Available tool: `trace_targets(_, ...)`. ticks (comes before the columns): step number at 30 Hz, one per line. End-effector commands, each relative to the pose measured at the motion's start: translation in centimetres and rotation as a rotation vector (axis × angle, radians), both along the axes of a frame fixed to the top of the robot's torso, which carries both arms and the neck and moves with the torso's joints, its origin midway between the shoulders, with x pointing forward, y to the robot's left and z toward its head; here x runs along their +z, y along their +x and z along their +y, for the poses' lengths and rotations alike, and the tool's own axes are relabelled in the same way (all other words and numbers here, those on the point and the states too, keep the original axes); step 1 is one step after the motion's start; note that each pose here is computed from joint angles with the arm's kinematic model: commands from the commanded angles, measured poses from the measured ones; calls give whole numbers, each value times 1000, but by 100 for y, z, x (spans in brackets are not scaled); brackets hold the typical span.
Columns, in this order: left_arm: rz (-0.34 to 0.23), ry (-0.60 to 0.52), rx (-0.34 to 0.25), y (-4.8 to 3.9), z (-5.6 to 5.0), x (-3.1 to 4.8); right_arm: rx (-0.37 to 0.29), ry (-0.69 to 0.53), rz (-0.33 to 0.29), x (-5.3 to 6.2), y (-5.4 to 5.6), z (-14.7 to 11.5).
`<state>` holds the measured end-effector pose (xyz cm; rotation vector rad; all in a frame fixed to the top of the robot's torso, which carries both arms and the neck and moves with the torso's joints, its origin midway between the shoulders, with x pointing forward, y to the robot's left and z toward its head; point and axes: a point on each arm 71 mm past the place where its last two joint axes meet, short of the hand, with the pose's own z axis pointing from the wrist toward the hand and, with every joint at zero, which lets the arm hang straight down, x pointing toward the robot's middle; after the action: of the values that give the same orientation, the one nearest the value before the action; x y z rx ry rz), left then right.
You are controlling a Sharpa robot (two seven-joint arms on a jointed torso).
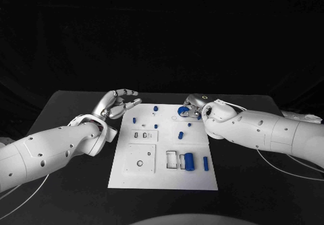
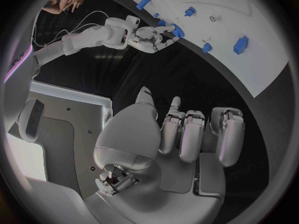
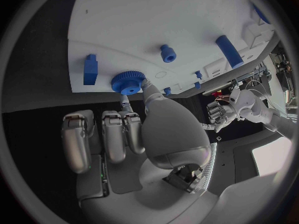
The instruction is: Assemble the parts on the task board
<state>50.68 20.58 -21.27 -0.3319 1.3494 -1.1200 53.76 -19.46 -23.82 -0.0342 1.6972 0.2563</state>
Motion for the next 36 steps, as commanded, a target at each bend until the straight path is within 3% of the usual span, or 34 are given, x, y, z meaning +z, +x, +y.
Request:
trace_targets(1, -5, -1, -18, -7, -21, 8, 1, -3, -1, -8, -8, 1)
trace_targets(18, -6, 0, -16, -5, -13, 7, 9, 59, -40, 31, -33, -43)
trace_targets(36, -7, 3, -13, 1, 0, 5, -17, 71, -16, 16, -23, -123)
